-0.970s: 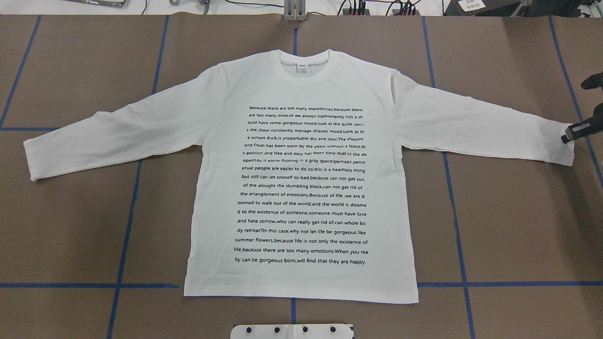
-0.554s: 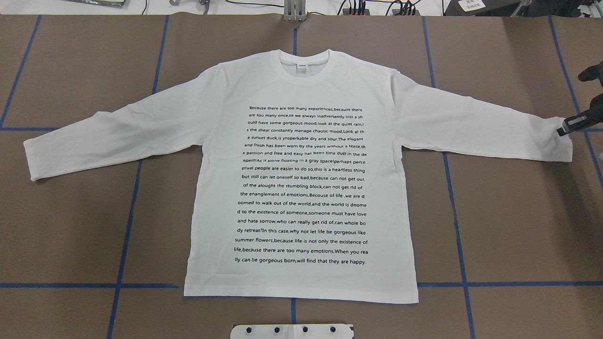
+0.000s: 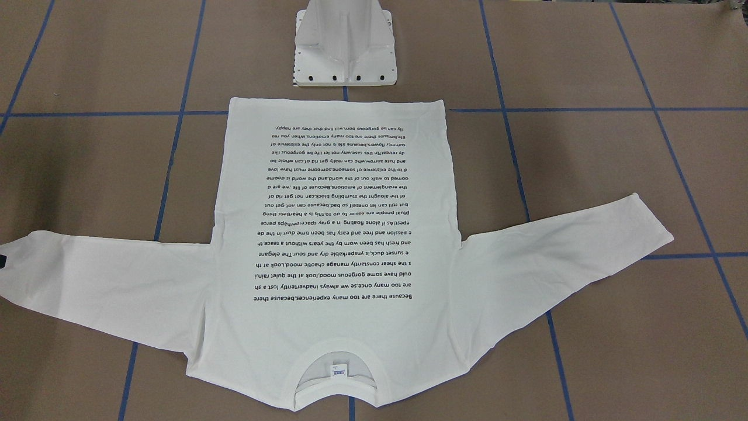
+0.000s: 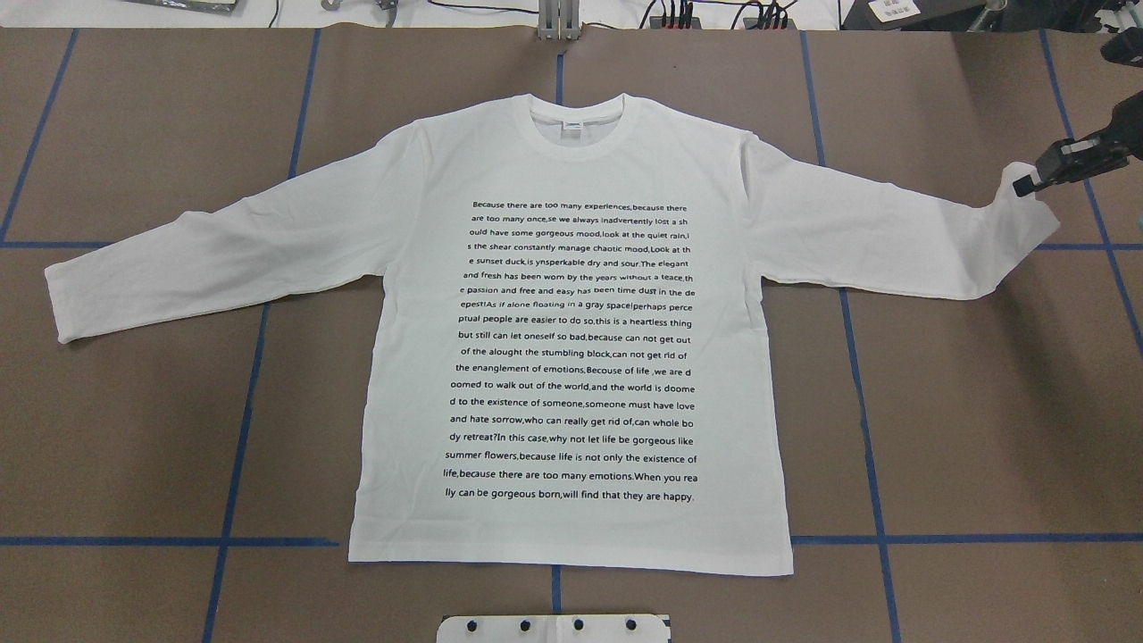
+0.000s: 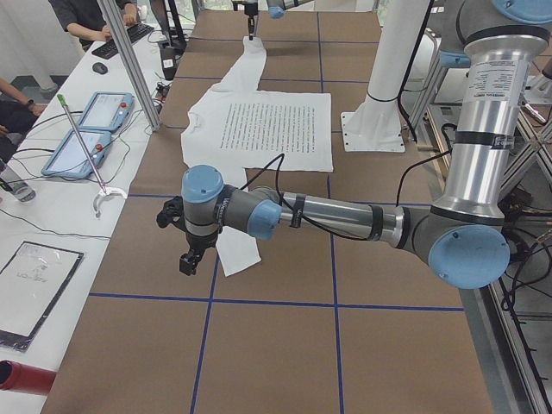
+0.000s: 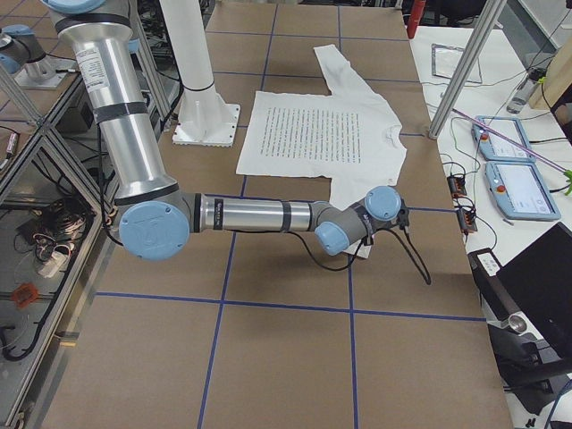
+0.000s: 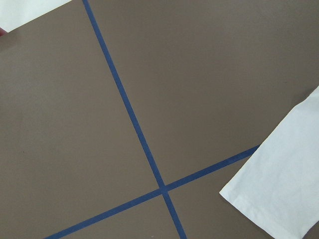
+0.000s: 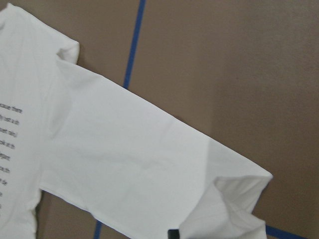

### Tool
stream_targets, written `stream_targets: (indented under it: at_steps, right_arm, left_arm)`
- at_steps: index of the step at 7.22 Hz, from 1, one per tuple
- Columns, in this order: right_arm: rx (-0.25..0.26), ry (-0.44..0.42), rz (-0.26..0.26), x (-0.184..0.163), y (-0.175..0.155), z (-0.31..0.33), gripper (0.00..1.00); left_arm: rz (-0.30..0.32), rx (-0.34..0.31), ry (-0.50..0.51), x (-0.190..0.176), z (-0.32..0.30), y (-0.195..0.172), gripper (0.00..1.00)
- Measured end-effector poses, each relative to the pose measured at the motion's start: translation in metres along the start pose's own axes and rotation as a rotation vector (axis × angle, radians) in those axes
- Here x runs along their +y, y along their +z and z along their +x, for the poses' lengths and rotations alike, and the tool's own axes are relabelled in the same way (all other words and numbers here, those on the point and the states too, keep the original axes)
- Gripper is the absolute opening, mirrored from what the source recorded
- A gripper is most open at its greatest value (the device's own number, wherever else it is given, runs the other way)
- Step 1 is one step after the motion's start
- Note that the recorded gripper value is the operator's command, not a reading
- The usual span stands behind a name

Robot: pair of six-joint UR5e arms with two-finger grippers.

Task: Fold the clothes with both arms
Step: 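Grasp the sleeve cuff nearest the right gripper and lift it, then carry the sleeve across the shirt body toward the left gripper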

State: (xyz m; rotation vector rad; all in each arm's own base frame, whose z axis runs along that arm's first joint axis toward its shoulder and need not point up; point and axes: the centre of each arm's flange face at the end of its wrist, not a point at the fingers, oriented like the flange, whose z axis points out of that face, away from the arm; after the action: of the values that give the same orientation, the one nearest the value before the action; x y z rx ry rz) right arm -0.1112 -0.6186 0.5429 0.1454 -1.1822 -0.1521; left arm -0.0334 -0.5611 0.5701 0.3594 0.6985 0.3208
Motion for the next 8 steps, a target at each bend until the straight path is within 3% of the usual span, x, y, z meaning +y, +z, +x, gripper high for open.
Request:
stream_targets:
  at_steps: [2, 4, 6, 8]
  right_arm:
    - [-0.076, 0.072, 0.014, -0.043, -0.012, -0.103, 0.00]
    - [-0.119, 0.142, 0.039, -0.073, -0.005, -0.238, 0.00]
    - [-0.152, 0.145, 0.090, -0.094, 0.016, -0.372, 0.00]
    - [-0.200, 0.106, 0.143, -0.089, 0.039, -0.488, 0.00]
  left_arm:
    - [0.005, -0.001, 0.005, 0.000, 0.000, -0.001, 1.00]
    - [0.007, -0.001, 0.004, -0.001, 0.000, -0.001, 1.00]
    - [0.002, -0.001, 0.000, 0.002, -0.002, 0.002, 1.00]
    - [-0.004, 0.000, -0.007, 0.005, -0.005, 0.004, 1.00]
